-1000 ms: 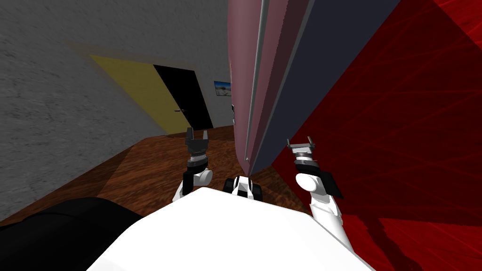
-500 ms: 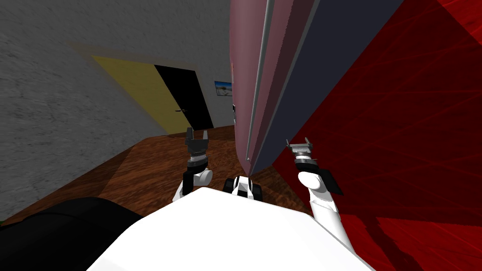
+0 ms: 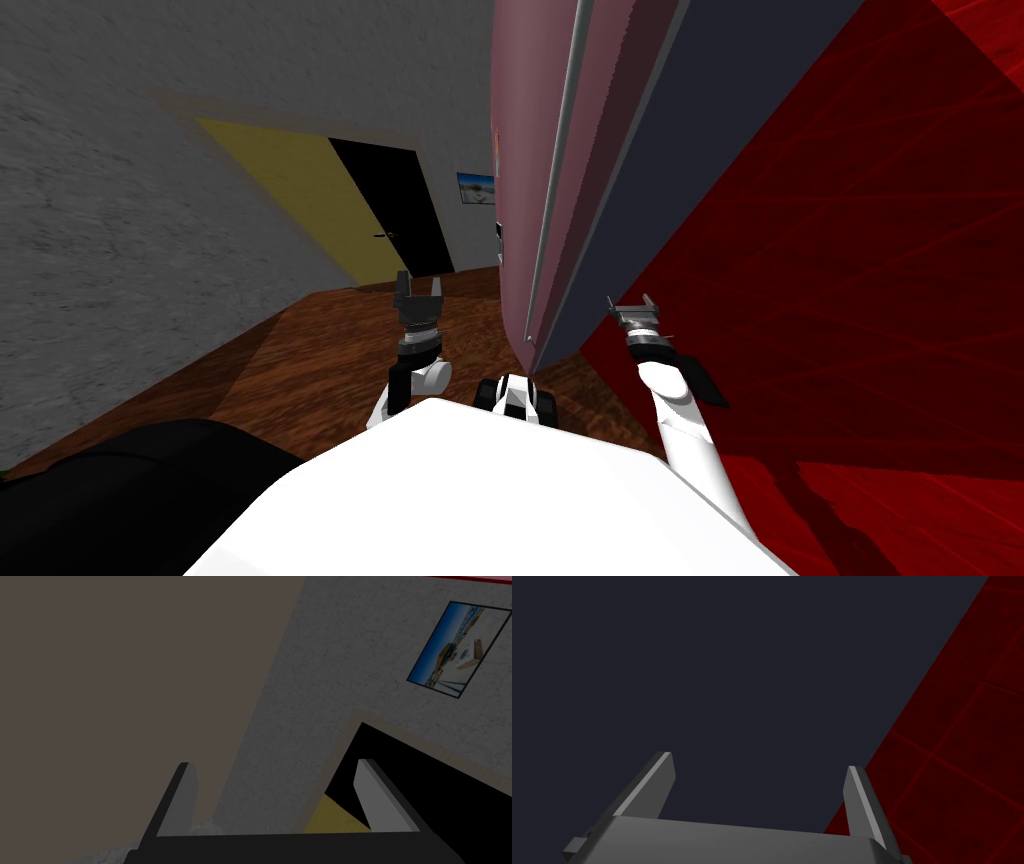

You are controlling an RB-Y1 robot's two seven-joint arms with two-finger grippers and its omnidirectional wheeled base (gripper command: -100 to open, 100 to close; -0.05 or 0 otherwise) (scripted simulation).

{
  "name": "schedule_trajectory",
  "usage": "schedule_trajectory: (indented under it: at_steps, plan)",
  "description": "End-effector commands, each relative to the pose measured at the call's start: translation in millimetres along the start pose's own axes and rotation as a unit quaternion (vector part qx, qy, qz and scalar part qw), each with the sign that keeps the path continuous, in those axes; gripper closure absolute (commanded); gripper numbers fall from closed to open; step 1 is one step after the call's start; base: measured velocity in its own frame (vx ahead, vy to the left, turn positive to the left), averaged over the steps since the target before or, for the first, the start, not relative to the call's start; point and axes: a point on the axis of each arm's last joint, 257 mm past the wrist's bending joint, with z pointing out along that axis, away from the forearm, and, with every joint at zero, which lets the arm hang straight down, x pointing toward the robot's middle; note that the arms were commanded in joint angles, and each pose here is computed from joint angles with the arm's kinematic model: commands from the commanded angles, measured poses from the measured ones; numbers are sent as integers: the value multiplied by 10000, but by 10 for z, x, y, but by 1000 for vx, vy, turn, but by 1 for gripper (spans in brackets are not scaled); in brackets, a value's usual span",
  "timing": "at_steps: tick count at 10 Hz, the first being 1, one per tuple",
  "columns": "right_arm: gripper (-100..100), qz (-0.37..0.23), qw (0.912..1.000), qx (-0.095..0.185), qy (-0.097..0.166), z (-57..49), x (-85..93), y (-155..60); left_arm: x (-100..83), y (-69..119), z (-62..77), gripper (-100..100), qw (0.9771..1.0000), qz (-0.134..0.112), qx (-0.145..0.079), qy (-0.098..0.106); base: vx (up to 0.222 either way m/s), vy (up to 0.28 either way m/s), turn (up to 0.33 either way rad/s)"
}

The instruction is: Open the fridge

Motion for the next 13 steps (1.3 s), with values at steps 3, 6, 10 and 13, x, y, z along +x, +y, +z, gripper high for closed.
schedule_trajectory:
  at_steps: [3,6,10,13]
  plan:
    - [-100,983,9943,327,-257,77,-229,-106,0,0,0,0,10000,0,0,0,-12,56,-4]
    - [-100,1473,9873,496,-341,96,-297,-178,0,0,0,0,10000,0,0,0,-3,40,-4]
    - [-100,2055,9758,644,-383,110,-335,-243,0,0,0,0,10000,0,0,0,-7,39,-6]
    - [-100,2687,9573,917,-546,113,-458,-380,0,0,0,0,10000,0,0,0,1,73,-12]
